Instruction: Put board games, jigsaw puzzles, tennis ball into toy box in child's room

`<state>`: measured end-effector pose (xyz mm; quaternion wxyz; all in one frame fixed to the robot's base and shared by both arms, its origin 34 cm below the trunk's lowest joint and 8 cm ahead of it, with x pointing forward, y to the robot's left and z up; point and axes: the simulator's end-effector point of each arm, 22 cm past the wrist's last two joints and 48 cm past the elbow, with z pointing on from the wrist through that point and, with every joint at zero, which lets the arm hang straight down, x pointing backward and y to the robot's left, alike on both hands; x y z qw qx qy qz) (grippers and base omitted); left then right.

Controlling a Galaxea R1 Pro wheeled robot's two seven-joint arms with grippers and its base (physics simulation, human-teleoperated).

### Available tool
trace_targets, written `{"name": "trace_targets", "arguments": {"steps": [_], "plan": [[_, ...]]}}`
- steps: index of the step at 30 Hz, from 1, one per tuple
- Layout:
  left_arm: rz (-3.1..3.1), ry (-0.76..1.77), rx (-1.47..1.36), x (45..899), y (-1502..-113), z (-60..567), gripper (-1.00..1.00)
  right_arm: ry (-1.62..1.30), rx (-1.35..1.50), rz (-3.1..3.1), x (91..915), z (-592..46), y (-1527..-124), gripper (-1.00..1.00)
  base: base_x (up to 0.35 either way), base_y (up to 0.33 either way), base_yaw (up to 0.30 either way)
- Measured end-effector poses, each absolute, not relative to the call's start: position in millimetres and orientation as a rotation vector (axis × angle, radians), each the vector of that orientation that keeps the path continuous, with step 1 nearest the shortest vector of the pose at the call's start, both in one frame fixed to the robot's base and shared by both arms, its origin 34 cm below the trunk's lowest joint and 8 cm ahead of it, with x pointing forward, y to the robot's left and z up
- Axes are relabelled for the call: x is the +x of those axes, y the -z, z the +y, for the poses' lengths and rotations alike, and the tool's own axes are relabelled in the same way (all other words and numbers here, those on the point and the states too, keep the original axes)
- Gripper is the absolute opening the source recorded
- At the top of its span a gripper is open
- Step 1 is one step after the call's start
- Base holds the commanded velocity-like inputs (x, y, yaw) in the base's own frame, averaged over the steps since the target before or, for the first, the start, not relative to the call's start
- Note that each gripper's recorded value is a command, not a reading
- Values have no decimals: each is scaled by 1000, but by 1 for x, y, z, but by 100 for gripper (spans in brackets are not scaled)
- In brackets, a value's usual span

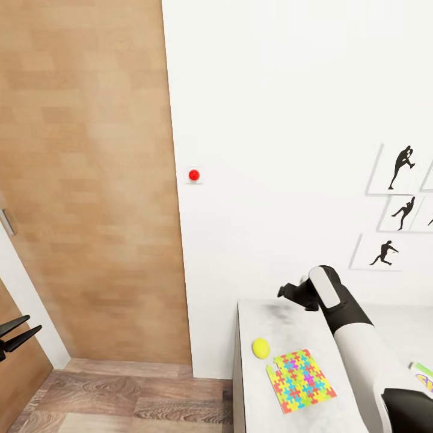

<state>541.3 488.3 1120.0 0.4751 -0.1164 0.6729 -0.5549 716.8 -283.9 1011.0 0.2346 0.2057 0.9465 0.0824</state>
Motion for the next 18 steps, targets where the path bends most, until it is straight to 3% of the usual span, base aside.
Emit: {"name": "trace_targets", "arguments": {"steps": [18], "plan": [[1664, 1356, -297, 544, -1111, 488, 100, -177, 593, 2612, 715, -308, -999, 100, 0, 0, 0]]}}
